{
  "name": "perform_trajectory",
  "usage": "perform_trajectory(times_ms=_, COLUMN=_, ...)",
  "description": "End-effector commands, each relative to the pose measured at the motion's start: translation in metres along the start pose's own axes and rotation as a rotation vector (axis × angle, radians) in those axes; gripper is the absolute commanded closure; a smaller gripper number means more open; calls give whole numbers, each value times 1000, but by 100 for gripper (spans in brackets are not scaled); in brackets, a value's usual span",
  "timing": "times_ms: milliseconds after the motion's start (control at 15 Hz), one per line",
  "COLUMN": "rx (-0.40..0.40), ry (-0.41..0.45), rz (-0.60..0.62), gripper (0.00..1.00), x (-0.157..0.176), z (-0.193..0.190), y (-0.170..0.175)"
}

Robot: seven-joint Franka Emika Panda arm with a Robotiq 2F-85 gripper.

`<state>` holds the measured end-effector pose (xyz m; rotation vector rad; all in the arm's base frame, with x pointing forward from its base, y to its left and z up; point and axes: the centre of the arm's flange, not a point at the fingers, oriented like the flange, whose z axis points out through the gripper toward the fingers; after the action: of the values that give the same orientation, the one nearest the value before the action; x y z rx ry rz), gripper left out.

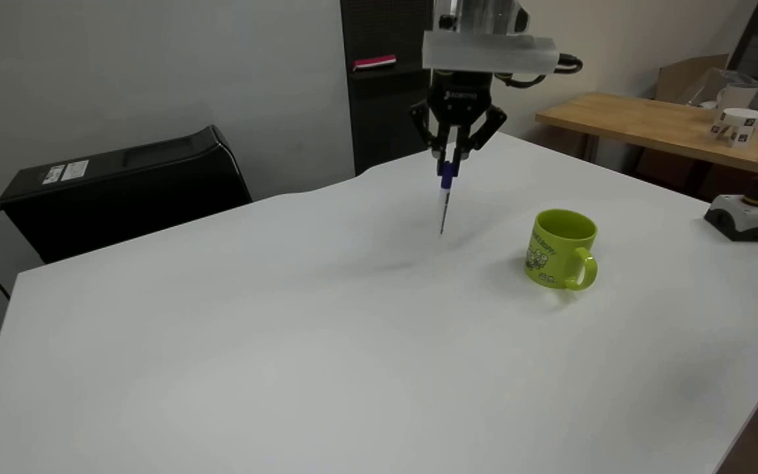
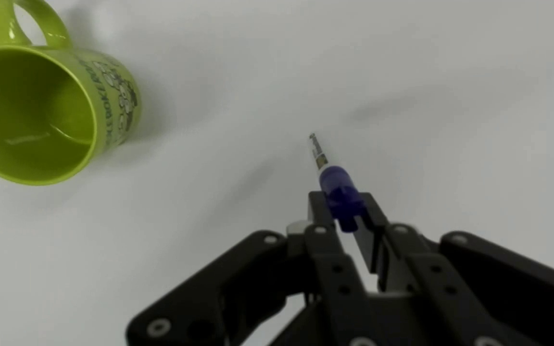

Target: Take the blue marker out of the yellow mug

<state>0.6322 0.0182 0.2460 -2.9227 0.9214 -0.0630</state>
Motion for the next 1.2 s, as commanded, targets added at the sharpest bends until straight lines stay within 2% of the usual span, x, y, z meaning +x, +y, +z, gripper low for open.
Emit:
perform_trajectory(times_ms=0, rx=48, ry=197, rz=-18, gripper=95, x=-22, z=21, y=-2)
perform_trajectory(times_ms=67, rx=70, ry=255, rz=-24, gripper=95, x=-25, z=25, y=-3)
perform_trajectory(times_ms=333, rx=117, ry=379, rz=-33, gripper=95, x=-35, z=41, y=1)
perform_trajectory(times_ms=667, rx=142, ry=501, rz=-17, gripper=95, x=-44, z=62, y=14)
perform_trajectory(times_ms=933, rx=161, ry=588, rz=-1, gripper=95, x=-51, z=75, y=18)
perform_trajectory(times_ms=1133, rx=149, ry=606, rz=13, gripper=95, x=-53, z=84, y=20)
